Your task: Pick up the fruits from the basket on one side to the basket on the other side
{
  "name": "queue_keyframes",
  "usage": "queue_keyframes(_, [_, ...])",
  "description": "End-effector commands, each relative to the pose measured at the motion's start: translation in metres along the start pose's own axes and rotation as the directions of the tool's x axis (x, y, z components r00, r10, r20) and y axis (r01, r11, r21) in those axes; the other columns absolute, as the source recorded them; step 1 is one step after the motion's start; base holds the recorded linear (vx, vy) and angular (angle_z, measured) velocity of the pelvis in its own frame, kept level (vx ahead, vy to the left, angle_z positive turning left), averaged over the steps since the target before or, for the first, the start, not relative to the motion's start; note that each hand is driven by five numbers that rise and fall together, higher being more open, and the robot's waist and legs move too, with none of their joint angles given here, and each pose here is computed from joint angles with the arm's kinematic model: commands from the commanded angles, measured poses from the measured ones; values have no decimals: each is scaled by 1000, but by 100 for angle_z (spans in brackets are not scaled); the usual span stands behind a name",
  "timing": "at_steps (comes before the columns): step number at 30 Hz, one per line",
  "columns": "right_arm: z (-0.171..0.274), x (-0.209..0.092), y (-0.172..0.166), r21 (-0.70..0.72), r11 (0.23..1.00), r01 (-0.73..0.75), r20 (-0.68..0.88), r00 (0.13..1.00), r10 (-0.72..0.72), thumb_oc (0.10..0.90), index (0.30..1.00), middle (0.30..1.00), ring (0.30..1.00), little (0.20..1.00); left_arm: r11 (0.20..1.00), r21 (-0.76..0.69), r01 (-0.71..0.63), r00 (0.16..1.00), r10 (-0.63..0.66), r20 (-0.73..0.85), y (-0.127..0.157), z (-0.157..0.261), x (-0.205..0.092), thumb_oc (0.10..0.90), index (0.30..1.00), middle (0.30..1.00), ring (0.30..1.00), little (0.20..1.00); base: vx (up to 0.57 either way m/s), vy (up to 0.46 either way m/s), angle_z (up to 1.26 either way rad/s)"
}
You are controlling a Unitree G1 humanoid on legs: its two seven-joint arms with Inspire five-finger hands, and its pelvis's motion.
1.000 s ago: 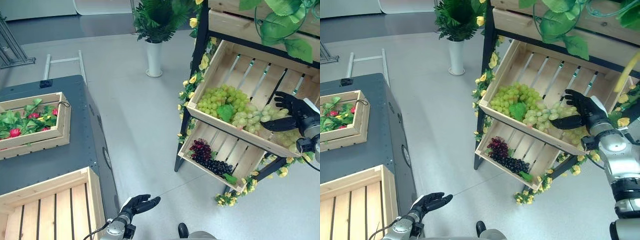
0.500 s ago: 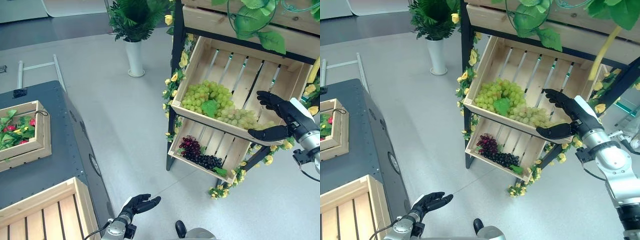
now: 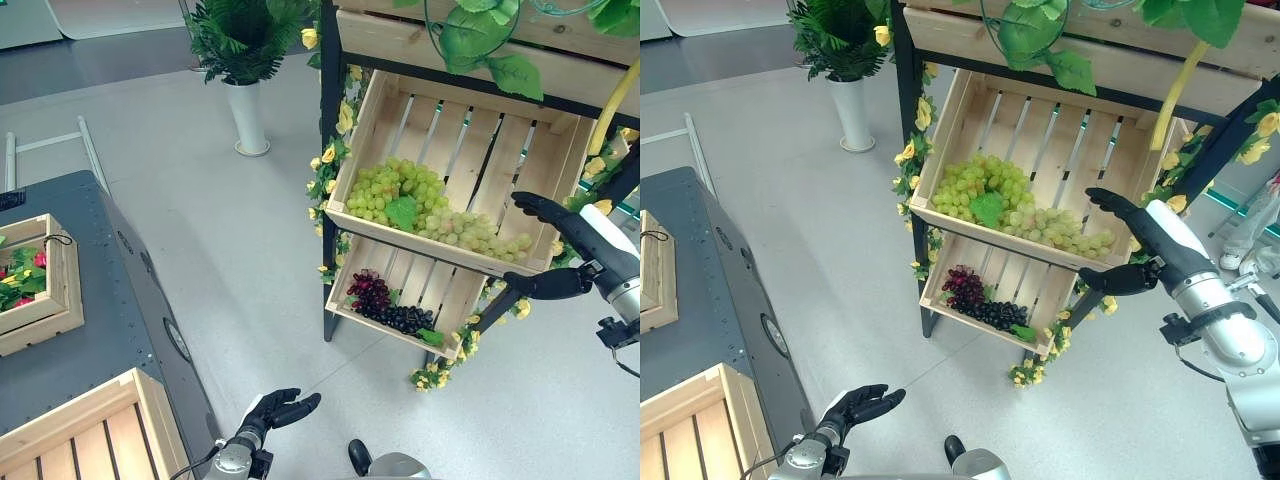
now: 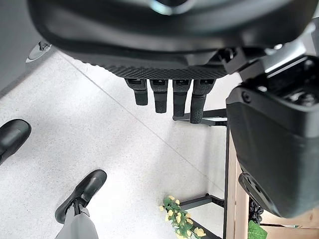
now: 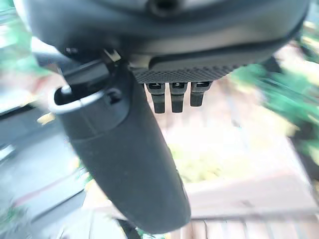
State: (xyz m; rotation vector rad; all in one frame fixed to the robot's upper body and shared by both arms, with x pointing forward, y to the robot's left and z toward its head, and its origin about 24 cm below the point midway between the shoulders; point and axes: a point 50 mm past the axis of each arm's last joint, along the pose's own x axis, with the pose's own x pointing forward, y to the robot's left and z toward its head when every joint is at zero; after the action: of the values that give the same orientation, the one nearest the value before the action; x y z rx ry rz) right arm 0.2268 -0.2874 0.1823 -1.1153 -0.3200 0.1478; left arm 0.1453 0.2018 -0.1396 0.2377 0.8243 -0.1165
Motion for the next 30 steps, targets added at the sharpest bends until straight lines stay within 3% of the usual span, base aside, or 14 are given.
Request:
queue_keyframes(1, [58,10,-48,-169,951,258,374,910,-180,800,900,900,900,900,999,28,-30,990,26,136,11,27,6,800,900,900,900,900,0,0,0])
queue_keyframes(9, [69,15,-1,-118,985,123,443,895,-58,800,900,900,900,900,998,62,9,994,-16,110,-1,21,5,800,900,900,900,900,0,0,0])
queue_keyframes(11, [66,17,15,15,1000,17,416,909,-22,800,900,900,900,900,996,81,27,995,-35,94,-5,17,4,800,900,900,900,900,0,0,0])
queue_keyframes(19, [61,20,78,185,965,-187,399,911,100,800,900,900,900,900,990,130,49,998,-54,36,-9,10,4,800,900,900,900,900,0,-1,1])
queue_keyframes(25, [57,22,124,314,904,-289,353,920,171,800,900,900,900,900,989,141,45,999,-42,-26,-9,2,4,800,900,900,900,900,-1,-12,2])
queue_keyframes(26, [52,22,146,426,851,-309,287,938,197,800,900,900,900,900,987,150,52,998,-46,-40,-10,-1,3,800,900,900,900,900,-2,-49,23])
queue_keyframes(30, [47,17,191,568,764,-306,169,952,256,800,900,900,900,900,985,160,63,998,-58,-39,-17,0,3,800,900,900,900,900,-3,-46,15])
